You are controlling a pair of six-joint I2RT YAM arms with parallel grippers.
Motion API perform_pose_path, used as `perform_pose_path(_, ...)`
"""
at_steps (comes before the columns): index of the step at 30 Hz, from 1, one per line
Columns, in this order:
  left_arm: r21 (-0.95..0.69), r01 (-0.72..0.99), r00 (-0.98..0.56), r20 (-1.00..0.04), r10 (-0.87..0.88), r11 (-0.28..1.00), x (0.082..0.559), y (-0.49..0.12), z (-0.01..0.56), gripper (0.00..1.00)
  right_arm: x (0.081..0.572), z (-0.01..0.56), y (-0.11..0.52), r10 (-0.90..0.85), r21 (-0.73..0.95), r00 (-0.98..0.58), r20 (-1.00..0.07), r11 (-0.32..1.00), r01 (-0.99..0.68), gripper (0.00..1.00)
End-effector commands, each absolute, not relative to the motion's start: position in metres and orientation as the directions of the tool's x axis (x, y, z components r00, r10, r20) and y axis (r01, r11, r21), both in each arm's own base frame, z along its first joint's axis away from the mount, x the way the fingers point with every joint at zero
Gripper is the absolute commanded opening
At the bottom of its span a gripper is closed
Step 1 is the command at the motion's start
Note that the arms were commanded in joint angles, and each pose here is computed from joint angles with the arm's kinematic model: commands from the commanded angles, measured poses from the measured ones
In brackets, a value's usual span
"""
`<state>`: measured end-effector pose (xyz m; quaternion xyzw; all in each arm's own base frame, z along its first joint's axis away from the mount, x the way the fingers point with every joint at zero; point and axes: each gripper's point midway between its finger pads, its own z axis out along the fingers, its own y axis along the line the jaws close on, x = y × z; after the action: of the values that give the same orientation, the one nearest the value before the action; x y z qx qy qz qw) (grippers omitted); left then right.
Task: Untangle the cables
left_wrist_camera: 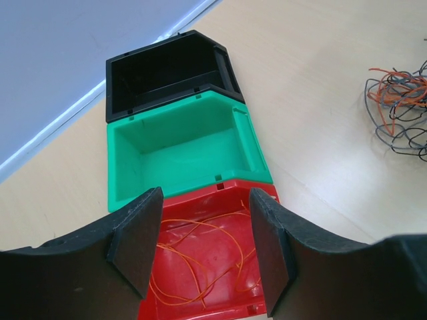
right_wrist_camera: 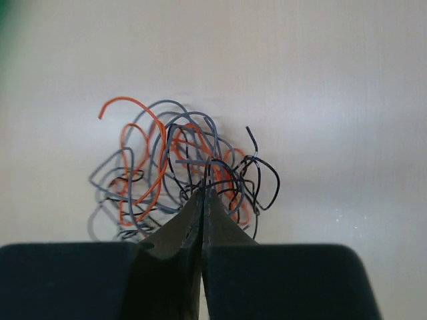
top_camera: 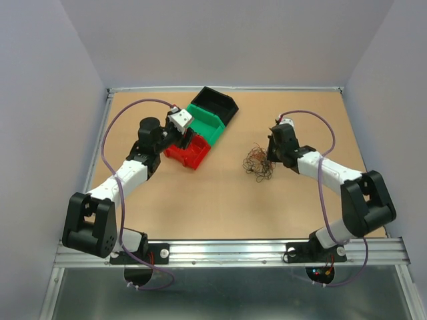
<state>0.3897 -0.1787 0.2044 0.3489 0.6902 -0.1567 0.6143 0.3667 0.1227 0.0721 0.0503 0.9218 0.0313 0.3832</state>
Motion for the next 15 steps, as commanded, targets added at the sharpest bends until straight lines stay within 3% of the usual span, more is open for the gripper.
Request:
perform_pose_path(1, 0.27, 0.691, 0.104, -0.955, 0.278, 0.67, 0.378, -0.19, 0.227, 0.66, 0.368, 0.142, 0.149, 0.155, 0.247, -0.558, -0.816, 0.965, -0.094, 0.01)
perform_pose_path(8, 0.292, 0.773, 0.156, -0.948, 0.276, 0.564, 0.351, -0.216, 0.223, 0.66, 0.32, 0.213, 0.199, 0.161, 0.369, -0.415, -0.895, 0.791, -0.489, 0.0)
perform_pose_path(15, 0.275, 0.854, 0.193, -0.956, 0.222, 0.442, 0.324, -0.238, 0.229, 0.72, 0.293, 0.237, 0.218, 0.159, 0.37, -0.363, -0.918, 0.669, -0.644, 0.01)
